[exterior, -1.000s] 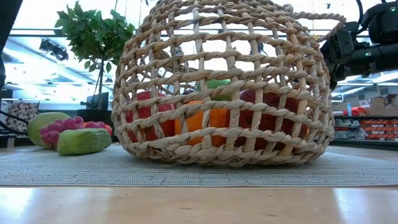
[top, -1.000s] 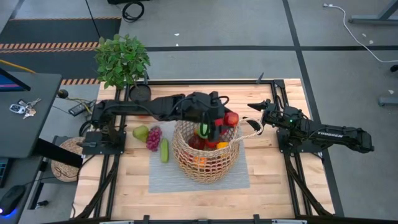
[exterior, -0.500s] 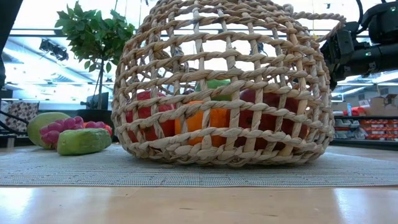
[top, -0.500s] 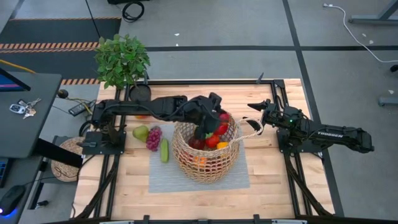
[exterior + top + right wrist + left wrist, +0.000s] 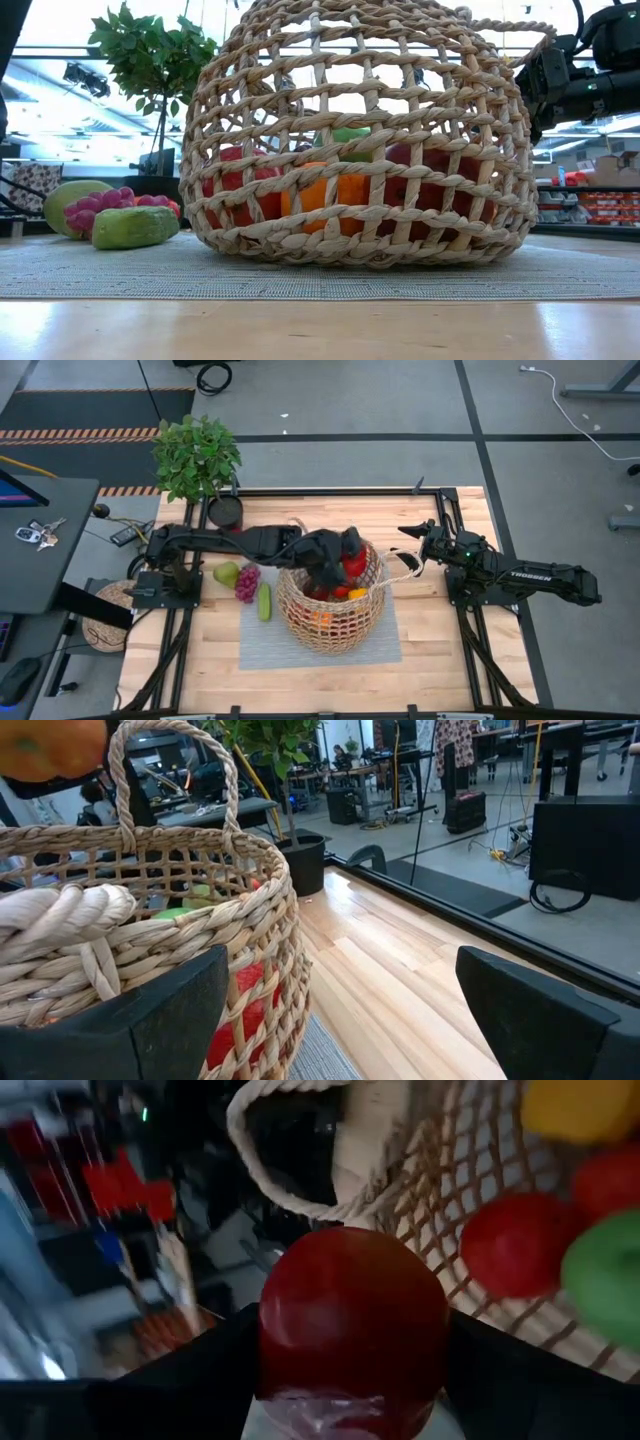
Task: Build produce basket
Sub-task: Put the red apple into the brown basket
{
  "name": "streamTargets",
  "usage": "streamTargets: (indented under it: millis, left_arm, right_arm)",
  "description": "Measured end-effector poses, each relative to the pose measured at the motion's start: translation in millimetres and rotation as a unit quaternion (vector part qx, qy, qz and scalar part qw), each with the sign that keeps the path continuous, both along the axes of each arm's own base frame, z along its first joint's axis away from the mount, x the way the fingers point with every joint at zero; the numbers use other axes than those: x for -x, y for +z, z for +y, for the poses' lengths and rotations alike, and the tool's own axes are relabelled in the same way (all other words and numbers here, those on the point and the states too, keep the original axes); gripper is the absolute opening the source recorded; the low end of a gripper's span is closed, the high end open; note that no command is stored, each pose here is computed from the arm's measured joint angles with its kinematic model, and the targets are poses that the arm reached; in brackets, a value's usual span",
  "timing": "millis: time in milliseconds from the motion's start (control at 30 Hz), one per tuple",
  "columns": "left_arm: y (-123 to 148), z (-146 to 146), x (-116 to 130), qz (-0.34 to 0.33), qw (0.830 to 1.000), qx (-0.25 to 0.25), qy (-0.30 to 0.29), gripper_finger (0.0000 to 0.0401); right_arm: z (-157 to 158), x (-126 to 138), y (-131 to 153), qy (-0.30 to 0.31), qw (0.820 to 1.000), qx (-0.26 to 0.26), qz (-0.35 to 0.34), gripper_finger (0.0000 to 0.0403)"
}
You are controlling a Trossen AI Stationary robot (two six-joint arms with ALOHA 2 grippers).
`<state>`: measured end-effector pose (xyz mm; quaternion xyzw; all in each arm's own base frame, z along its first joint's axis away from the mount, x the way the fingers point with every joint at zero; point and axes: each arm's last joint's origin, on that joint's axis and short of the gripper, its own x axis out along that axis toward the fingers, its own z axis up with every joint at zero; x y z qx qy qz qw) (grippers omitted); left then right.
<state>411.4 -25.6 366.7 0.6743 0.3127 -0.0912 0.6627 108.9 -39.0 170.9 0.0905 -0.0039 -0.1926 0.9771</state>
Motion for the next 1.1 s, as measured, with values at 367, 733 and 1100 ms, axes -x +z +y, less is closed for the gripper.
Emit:
streamTargets:
  millis: [367,733,1100]
  left_arm:
    - [0.2,-11.4,0.9,0.027,0.995,-0.080,-0.057,0.0275]
    - [28.8,-5.9,-9.5,-0.205,0.948,0.231,0.078,0.0275]
    - [63.6,23.8,-7.4,-0.282,0.738,0.611,0.052,0.0275]
  right_arm:
    - [0.0,0.0,0.0,0.000,1.000,0.000,0.000,0.0394]
    - [0.0,0.0,0.0,0.000,1.000,0.000,0.000,0.0394]
    - [0.0,0.0,0.3,0.000,1.000,0.000,-0.001,0.0394]
